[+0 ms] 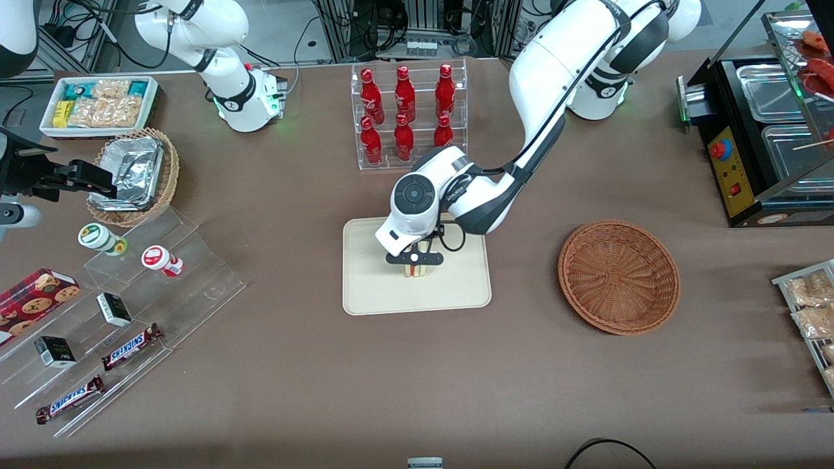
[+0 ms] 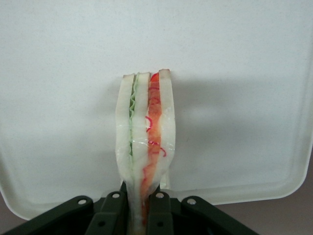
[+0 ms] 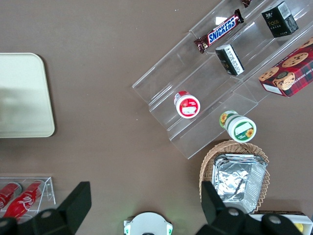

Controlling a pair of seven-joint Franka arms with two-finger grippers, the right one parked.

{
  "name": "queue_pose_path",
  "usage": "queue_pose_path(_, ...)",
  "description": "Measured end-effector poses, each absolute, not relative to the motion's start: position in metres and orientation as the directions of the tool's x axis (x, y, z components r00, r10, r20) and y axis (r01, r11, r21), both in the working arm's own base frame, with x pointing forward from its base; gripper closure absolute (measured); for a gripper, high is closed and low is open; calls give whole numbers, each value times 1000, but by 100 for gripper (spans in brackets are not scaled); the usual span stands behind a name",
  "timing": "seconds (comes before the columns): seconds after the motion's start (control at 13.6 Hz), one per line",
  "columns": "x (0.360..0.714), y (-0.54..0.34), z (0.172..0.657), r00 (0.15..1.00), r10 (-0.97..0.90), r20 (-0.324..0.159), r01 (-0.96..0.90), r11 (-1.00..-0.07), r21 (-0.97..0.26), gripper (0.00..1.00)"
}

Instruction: Place sandwich from basket to tray

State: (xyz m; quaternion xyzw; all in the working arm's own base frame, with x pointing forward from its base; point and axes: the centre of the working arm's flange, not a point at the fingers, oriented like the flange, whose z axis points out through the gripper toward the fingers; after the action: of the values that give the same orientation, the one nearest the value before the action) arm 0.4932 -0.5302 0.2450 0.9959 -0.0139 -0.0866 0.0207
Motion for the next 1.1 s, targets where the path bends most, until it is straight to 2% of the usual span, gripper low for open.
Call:
queue_pose_path(0.22, 493, -531, 238, 984, -27, -173, -20, -999, 45, 85)
queue_pose_path(0.29, 493, -532, 236, 985, -27, -173, -19, -999, 46, 79)
queue_pose_path(0.51, 498, -533, 246, 987, -22, -157, -13, -998, 59, 48)
queue_pose_path(0.73, 514, -521, 288, 990, 6, -141, 12, -999, 46, 17)
queue_pose_path(0.88, 524, -508, 317, 992, 24, -126, 29, -999, 43, 0)
queue_pose_path(1.1, 524, -505, 330, 992, 25, -121, 30, -999, 40, 0)
